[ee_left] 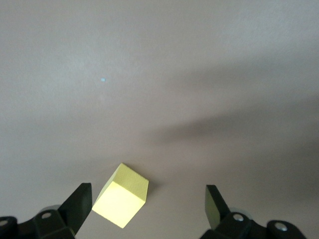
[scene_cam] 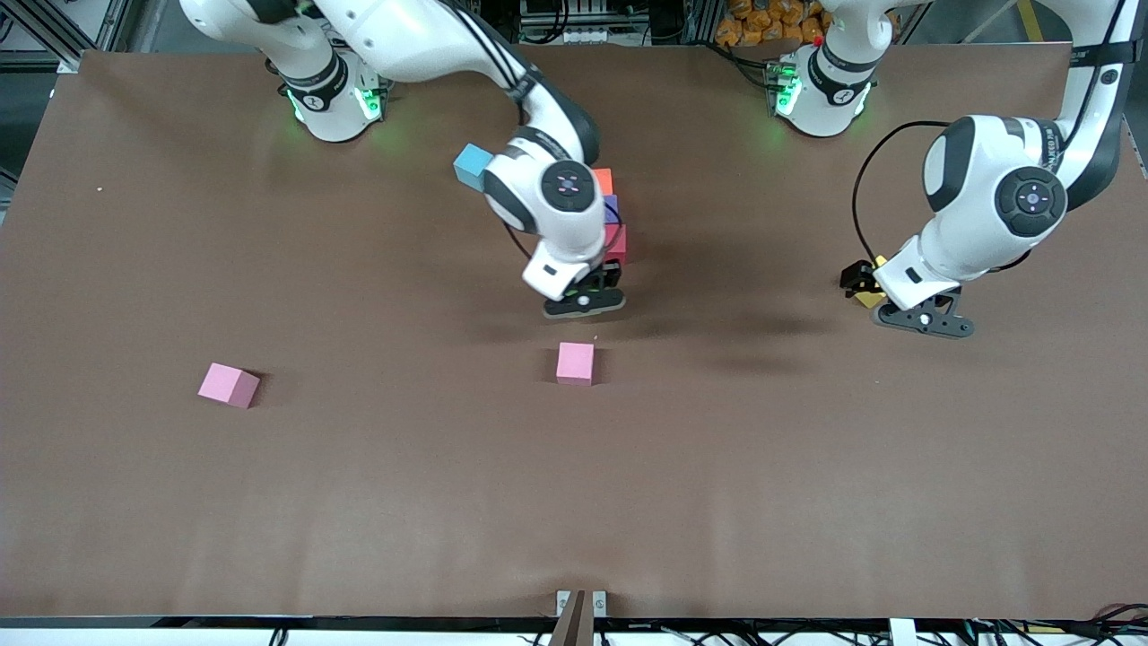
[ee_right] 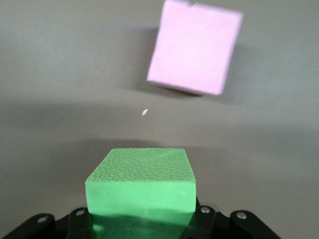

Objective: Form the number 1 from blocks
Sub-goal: 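Place green after magenta with the right gripper while the left gripper withdraws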

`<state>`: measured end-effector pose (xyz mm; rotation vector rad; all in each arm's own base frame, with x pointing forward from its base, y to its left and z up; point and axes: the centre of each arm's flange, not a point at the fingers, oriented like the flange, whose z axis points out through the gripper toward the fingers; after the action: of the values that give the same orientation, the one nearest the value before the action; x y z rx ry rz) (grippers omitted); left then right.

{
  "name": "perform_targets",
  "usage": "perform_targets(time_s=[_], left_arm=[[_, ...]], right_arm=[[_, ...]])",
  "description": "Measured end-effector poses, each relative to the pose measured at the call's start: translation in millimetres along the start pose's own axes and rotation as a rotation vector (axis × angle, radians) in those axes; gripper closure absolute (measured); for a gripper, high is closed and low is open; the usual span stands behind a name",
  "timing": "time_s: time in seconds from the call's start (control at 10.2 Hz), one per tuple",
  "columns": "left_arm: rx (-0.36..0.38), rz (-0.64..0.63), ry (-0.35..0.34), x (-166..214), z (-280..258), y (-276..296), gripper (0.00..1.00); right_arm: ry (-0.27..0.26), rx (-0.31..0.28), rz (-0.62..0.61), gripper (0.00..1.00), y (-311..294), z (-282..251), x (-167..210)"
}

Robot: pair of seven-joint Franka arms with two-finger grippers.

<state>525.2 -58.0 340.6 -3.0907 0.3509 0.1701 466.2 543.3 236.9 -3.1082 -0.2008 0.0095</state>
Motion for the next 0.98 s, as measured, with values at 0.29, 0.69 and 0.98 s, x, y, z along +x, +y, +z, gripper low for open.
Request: perform_targets(time_s=[0.29,0.69,0.98], left_arm=[[-0.006,0.009,-0.058,-11,13,-3,0.0],[-0.008,0.034,-0.083,-18,11,-10,0.0],[-0.02,0.073,-0.106,-22,22,-20,0.0]], right_arm=[[-0.007,-0.002,0.012,0.39,-24,24,-7],[-0.016,-0.01,0.028,0.39,-41,34,-25],[-0.027,-0.022,0.032,0.39,-50,38,-37]])
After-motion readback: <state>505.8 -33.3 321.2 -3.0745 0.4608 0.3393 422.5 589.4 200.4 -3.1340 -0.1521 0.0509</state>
